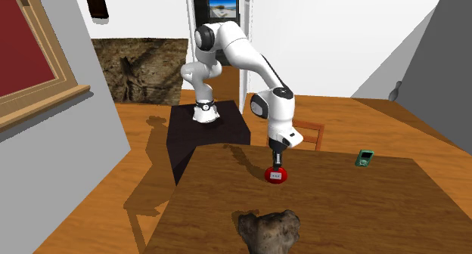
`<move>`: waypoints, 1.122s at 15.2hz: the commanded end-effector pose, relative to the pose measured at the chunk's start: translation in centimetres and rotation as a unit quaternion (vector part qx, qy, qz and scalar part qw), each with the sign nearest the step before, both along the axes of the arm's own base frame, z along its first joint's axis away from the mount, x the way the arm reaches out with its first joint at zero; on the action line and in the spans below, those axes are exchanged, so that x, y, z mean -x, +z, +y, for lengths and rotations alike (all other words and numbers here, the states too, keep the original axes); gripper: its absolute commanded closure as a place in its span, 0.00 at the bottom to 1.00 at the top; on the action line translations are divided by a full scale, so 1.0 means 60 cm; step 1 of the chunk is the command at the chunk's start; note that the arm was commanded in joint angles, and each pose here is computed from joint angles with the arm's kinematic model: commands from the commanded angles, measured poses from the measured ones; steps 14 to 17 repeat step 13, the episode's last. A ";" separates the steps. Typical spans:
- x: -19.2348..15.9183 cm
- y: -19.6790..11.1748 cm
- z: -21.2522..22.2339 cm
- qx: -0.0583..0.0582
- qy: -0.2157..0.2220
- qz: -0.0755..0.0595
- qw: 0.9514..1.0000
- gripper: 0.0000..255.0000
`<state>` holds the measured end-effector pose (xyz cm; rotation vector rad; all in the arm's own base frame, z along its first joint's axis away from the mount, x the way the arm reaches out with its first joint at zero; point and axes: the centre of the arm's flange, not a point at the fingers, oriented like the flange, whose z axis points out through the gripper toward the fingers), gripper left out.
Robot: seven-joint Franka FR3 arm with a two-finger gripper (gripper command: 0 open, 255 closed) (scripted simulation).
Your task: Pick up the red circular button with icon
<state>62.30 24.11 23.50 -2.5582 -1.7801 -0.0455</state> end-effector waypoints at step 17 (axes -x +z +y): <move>0.000 0.105 -0.001 0.000 0.000 0.000 1.000 1.00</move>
